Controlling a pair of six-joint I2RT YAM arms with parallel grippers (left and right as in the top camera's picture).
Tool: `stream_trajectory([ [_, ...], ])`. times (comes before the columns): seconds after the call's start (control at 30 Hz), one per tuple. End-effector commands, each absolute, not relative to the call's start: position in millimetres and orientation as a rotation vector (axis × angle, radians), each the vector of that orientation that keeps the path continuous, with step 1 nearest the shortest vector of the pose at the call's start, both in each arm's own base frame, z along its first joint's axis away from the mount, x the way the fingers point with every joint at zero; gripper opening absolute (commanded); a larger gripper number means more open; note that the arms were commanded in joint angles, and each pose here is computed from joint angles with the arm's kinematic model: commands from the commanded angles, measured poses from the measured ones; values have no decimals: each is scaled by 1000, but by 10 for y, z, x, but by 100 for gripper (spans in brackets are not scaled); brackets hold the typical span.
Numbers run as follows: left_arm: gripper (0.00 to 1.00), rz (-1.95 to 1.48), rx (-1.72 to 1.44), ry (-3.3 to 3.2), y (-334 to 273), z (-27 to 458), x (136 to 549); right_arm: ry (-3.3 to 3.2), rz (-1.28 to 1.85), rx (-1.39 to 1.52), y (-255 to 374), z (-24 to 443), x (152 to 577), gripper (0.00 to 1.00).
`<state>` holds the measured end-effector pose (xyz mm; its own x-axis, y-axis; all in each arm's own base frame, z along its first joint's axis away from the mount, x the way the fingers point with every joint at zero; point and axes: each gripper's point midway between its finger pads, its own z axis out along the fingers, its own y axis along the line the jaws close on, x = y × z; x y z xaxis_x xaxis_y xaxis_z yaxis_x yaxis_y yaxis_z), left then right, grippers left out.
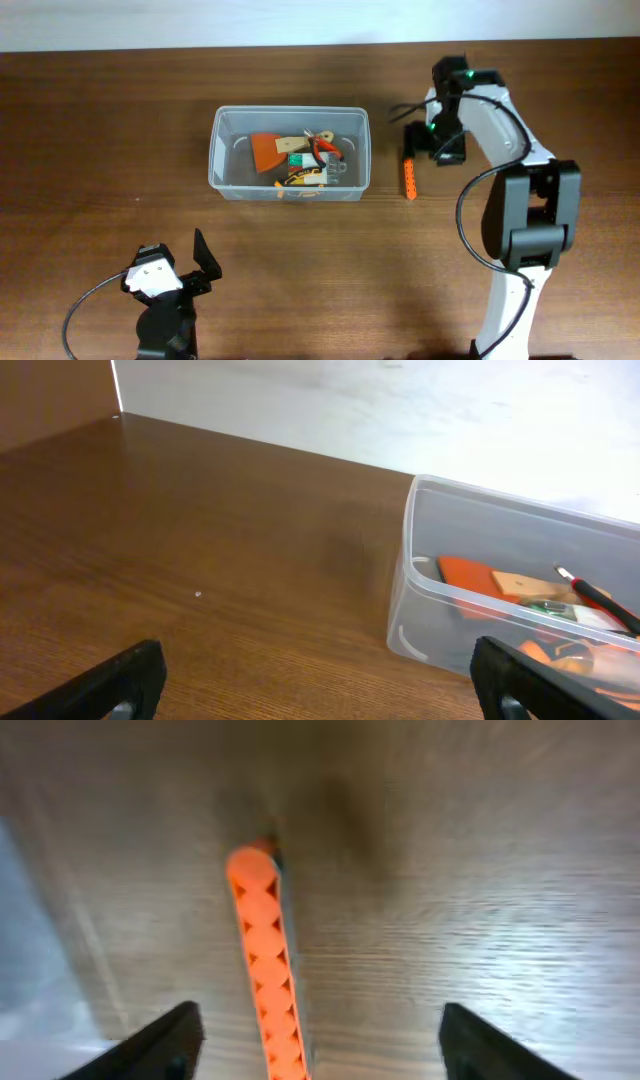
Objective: Pack container
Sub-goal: 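Grasp the orange bit holder with the right gripper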
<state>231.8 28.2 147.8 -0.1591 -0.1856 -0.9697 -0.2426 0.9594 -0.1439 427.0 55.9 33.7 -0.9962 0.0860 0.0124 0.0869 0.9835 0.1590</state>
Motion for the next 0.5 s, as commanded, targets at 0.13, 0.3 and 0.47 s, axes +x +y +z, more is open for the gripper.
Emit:
stream_trajectory([
  [0.13, 99, 58, -313, 1742, 278, 1470, 2317, -3087, -187, -141, 569, 146, 4118, 57],
  [0.3, 99, 58, -313, 1742, 279, 1469, 2317, -3060, -168, -126, 589, 44, 4012, 49],
  [0.47, 99, 58, -313, 1742, 279, 1469, 2317, -3041, -162, -94, 667, -73, 3909, 45],
])
